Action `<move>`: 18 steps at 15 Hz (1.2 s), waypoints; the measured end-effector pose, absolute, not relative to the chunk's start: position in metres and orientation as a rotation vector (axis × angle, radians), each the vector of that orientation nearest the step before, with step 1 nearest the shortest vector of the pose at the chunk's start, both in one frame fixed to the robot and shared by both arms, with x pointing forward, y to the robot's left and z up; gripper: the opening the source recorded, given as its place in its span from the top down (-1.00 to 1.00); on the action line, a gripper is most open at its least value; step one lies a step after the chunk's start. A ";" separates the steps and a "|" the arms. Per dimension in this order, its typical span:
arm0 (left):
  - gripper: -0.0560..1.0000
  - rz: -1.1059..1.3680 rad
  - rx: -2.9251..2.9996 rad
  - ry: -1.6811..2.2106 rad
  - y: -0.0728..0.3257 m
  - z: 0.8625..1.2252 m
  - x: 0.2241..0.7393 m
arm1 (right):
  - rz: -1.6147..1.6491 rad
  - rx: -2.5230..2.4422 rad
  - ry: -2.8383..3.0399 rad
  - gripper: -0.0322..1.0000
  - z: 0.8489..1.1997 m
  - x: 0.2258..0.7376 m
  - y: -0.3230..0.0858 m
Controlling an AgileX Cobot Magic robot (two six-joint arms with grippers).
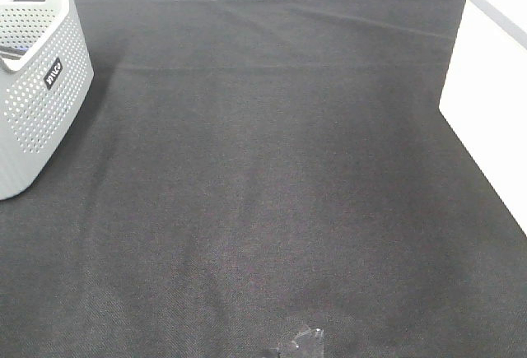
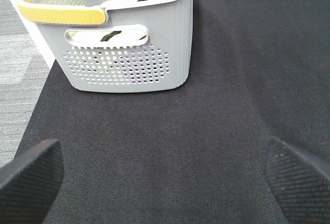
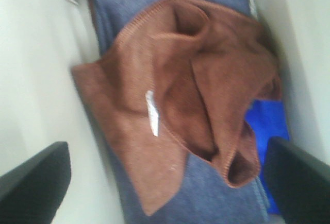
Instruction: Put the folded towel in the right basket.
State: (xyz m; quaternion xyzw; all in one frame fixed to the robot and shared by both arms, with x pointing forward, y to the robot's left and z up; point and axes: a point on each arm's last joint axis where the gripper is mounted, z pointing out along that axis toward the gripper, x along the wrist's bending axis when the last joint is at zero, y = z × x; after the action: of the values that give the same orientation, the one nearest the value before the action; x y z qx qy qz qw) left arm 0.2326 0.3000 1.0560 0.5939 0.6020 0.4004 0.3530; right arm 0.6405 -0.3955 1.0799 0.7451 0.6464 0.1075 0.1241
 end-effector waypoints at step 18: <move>-0.98 1.036 1.536 1.557 0.300 1.056 0.233 | 0.607 1.802 1.729 -0.94 1.120 0.331 -0.309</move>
State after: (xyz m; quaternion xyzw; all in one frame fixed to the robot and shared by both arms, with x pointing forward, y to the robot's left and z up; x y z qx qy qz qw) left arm 0.2326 0.3000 1.0560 0.5939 0.6020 0.4004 0.3530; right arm 0.3314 -0.3091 1.1199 0.6728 0.6455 0.2267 0.2816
